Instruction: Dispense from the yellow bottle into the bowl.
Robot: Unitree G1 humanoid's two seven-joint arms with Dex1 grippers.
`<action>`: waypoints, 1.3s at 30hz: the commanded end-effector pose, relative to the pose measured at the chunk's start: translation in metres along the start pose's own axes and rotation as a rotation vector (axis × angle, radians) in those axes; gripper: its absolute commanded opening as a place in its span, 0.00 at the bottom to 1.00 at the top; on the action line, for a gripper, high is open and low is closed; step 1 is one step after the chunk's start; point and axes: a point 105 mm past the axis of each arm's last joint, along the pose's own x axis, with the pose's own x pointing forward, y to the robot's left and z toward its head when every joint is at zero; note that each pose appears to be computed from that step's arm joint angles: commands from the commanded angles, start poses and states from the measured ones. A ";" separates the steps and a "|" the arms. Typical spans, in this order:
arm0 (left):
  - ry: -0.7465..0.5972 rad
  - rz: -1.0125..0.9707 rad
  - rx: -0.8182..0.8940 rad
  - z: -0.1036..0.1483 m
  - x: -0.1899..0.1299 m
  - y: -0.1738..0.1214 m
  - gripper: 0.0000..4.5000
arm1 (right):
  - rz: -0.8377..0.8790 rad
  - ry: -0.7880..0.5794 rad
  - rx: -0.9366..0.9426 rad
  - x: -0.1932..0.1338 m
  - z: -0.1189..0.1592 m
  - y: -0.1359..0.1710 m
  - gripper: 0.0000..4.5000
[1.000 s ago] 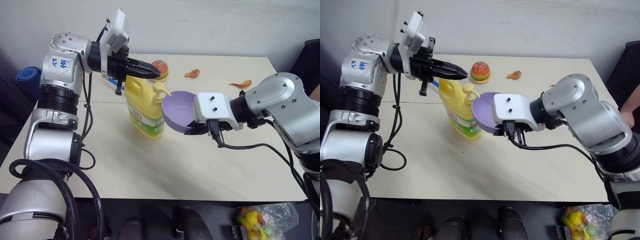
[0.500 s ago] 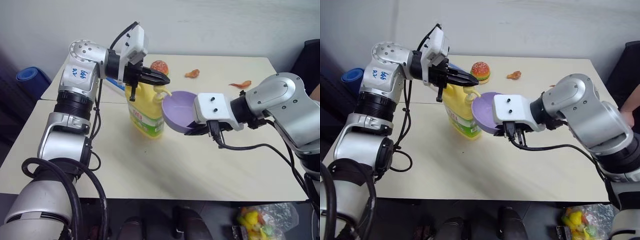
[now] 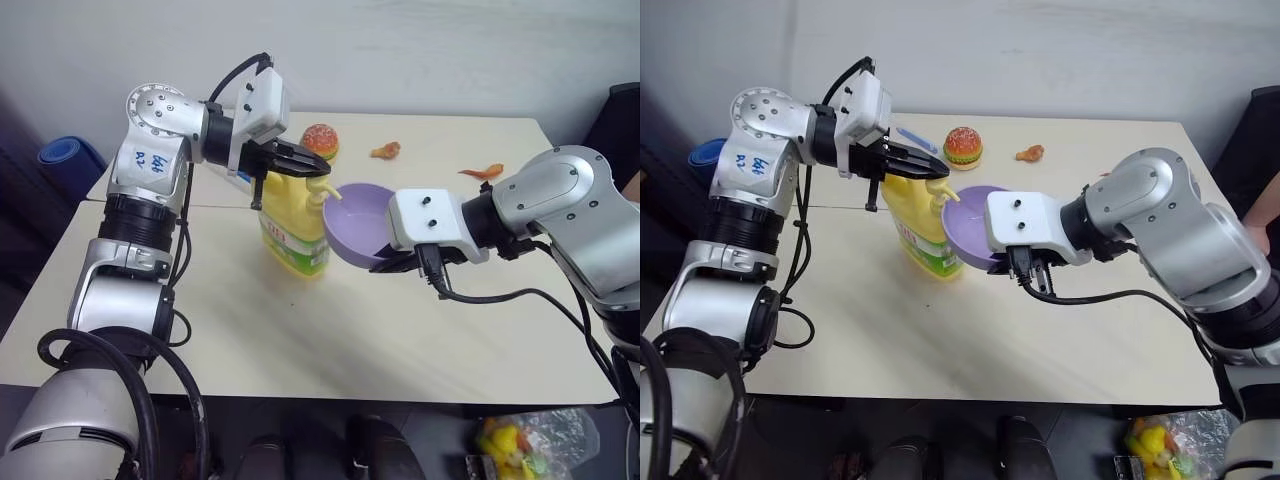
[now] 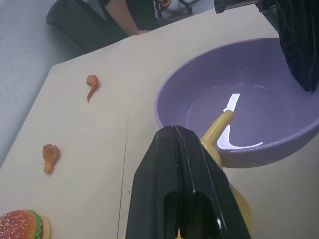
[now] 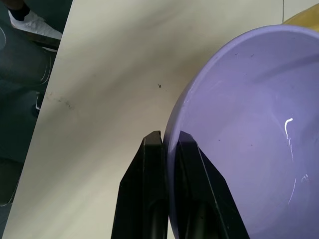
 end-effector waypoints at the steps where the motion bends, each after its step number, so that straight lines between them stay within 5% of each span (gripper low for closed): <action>1: 0.149 -0.076 -0.097 -0.047 0.017 -0.023 0.01 | -0.028 -0.017 -0.043 -0.007 0.009 -0.001 0.00; 19: 0.191 -0.091 -0.064 -0.072 0.032 -0.040 0.01 | -0.030 -0.023 -0.022 -0.005 0.007 -0.002 0.00; 28: -0.053 -0.001 -0.159 0.002 0.003 0.000 0.01 | -0.041 -0.013 -0.023 -0.006 0.002 0.000 0.00; 32: -0.163 -0.053 -0.185 0.046 -0.034 -0.001 0.20 | -0.058 0.001 -0.003 -0.006 -0.007 0.005 0.00; 39: -0.219 -0.147 -0.234 0.084 -0.091 -0.032 0.66 | -0.136 0.079 0.055 0.003 -0.051 0.017 0.00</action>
